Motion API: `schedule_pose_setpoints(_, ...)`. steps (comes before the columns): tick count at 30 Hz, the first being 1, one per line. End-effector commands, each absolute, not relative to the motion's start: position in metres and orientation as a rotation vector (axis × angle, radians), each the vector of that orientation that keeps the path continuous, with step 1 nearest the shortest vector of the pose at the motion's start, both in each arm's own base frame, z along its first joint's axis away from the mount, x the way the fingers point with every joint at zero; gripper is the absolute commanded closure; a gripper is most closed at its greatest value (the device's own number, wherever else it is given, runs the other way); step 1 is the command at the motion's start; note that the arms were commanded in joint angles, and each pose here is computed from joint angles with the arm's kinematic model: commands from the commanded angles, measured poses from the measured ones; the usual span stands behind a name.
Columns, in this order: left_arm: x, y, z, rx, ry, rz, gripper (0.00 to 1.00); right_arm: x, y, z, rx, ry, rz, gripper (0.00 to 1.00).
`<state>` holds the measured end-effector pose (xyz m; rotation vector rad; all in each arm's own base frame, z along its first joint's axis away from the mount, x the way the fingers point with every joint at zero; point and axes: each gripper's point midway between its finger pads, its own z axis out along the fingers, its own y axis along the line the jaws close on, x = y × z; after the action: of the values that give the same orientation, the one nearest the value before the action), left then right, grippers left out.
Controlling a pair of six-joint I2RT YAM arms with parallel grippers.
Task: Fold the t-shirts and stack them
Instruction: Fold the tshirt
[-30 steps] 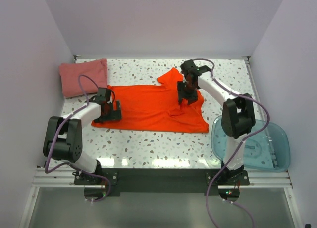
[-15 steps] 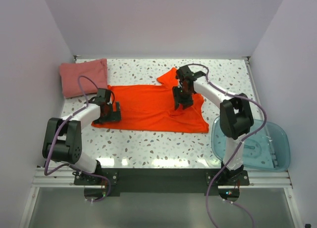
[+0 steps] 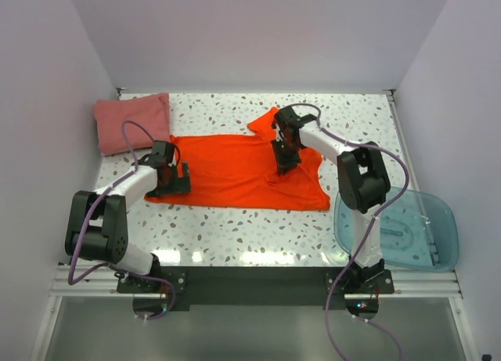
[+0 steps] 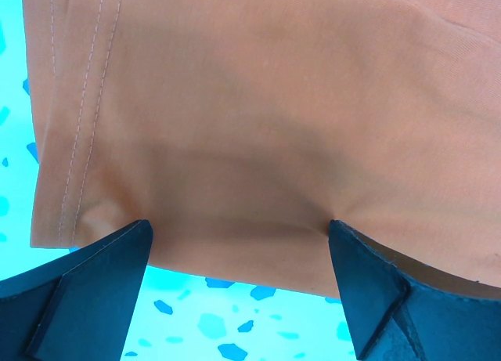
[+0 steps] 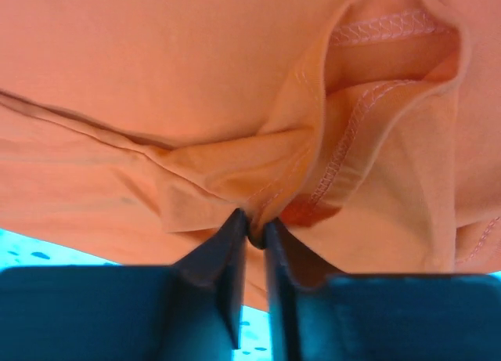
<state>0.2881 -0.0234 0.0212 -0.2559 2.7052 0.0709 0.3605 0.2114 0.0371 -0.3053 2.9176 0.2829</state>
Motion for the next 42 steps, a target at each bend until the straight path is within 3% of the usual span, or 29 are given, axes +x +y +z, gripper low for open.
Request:
schedule_pose_setpoints(1, 0.287, -0.018, 0.029, -0.27, 2.683, 0.084, 0.0, 0.377, 0.228, 0.065, -0.346, 2.834, 0.376, 0.85)
schedule_pose_setpoints(3, 0.287, -0.018, 0.028, -0.266, 2.687, 0.086, 0.0, 0.379, 0.231, 0.066, -0.358, 2.836, 0.38, 0.95)
schedule_pose_setpoints(5, 0.287, -0.017, 0.029, -0.267, 2.686, 0.091, 0.0, 0.383, 0.238, 0.072, -0.379, 2.822, 0.394, 0.98)
schedule_pose_setpoints(14, 0.287, -0.017, 0.028, -0.26, 2.695, 0.091, 0.0, 0.402, 0.273, 0.066, -0.492, 2.835, 0.397, 0.93)
schedule_pose_setpoints(17, 0.286, -0.017, 0.028, -0.26, 2.698, 0.093, 0.0, 0.406, 0.28, 0.063, -0.513, 2.84, 0.384, 0.88)
schedule_pose_setpoints(20, 0.286, -0.017, 0.028, -0.26, 2.701, 0.096, 0.0, 0.411, 0.284, 0.067, -0.518, 2.827, 0.375, 0.74)
schedule_pose_setpoints(21, 0.286, -0.017, 0.028, -0.26, 2.7, 0.093, 0.0, 0.411, 0.286, 0.065, -0.521, 2.828, 0.369, 0.62)
schedule_pose_setpoints(30, 0.32, -0.007, 0.068, -0.294, 2.598, 0.103, 0.0, 0.412, 0.271, 0.126, -0.443, 2.703, 0.322, 0.23)
schedule_pose_setpoints(35, 0.327, 0.021, 0.079, -0.346, 2.562, 0.164, 0.0, 0.386, 0.234, 0.158, -0.331, 2.664, 0.265, 0.19)
schedule_pose_setpoints(42, 0.324, 0.046, 0.062, -0.428, 2.562, 0.276, 0.0, 0.342, 0.171, 0.14, -0.145, 2.724, 0.199, 0.2)
